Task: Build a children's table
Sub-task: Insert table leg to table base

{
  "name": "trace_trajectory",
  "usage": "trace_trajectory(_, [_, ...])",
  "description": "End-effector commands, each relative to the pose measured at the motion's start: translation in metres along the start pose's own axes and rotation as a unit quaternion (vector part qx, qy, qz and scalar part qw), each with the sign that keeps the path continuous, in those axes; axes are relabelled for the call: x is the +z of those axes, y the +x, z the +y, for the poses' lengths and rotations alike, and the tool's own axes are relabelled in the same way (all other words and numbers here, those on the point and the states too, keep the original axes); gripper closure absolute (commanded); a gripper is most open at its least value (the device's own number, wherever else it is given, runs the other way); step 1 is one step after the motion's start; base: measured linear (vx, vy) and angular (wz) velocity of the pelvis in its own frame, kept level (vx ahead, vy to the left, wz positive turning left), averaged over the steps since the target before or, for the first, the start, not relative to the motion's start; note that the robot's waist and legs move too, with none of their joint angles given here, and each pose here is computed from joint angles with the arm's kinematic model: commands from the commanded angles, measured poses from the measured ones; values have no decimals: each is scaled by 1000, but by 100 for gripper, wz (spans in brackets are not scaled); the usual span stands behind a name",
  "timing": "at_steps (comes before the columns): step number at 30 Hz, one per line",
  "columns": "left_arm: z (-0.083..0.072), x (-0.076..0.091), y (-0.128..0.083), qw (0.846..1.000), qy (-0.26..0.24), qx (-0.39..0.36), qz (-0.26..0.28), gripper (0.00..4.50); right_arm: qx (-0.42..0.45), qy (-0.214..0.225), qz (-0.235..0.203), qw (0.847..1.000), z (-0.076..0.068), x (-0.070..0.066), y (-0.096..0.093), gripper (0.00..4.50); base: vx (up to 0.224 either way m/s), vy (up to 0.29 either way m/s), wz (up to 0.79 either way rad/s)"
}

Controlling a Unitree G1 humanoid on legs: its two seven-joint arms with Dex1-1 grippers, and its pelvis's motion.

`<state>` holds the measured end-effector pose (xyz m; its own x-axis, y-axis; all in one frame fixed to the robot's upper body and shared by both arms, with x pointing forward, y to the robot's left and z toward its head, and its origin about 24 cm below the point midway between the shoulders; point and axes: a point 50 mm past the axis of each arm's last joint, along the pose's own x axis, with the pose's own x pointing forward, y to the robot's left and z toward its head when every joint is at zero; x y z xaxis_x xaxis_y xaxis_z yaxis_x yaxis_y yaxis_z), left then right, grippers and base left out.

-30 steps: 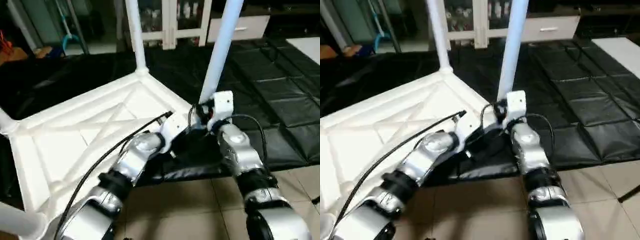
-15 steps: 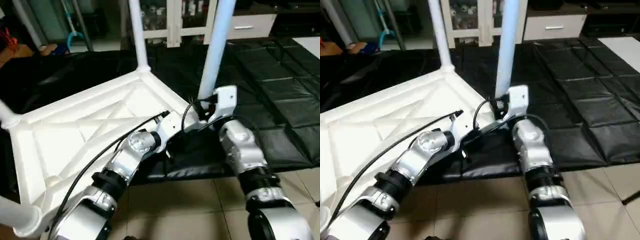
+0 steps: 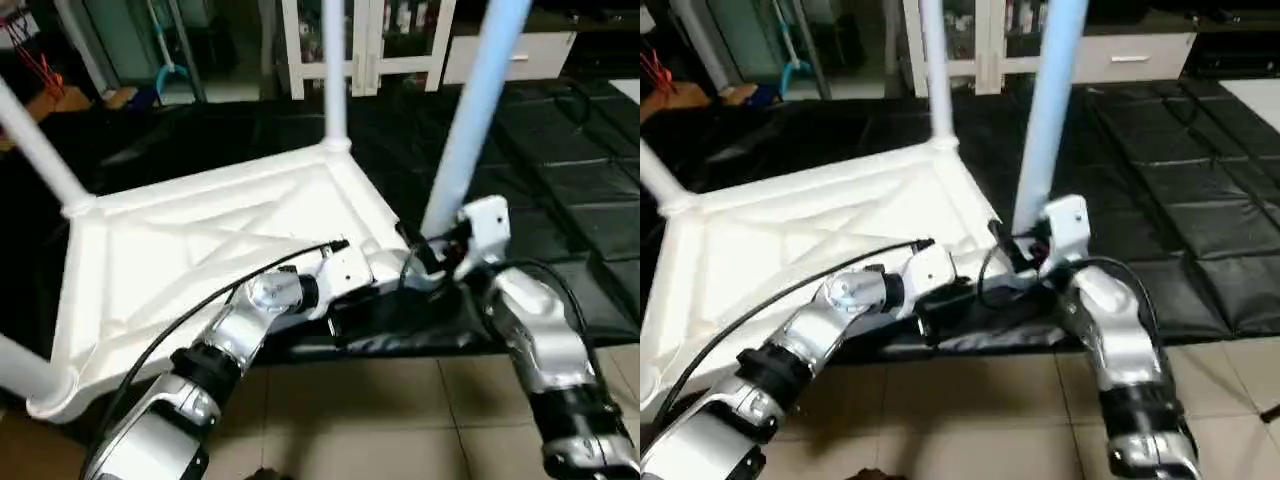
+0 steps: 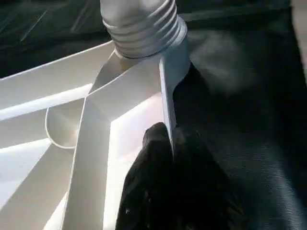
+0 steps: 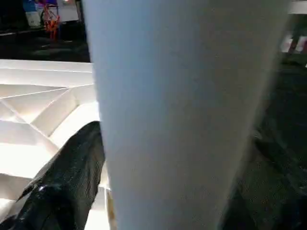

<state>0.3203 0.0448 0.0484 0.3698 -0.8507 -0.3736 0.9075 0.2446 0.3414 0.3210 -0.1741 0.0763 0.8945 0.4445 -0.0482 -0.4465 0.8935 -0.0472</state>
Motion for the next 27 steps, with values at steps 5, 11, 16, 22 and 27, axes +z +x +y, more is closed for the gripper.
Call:
trace_trajectory(5, [18,15,1,998,8,52,-27,450,82,-12,9,997,23,4,-9,50,0,0,0])
trace_trajectory(11, [19,13,-2,995,-37,78,-44,450,82,-13,19,996,19,3,-14,50,0,0,0])
trace_trajectory(16, [14,11,-3,997,-25,58,-45,450,66,-10,21,998,18,4,-11,50,0,0,0])
trace_trajectory(22, [17,13,-3,997,-21,59,-47,450,62,-6,23,998,18,5,-10,50,0,0,0])
trace_trajectory(27, [18,14,-3,997,-12,54,-45,450,59,-6,24,998,17,6,-10,50,60,12,2])
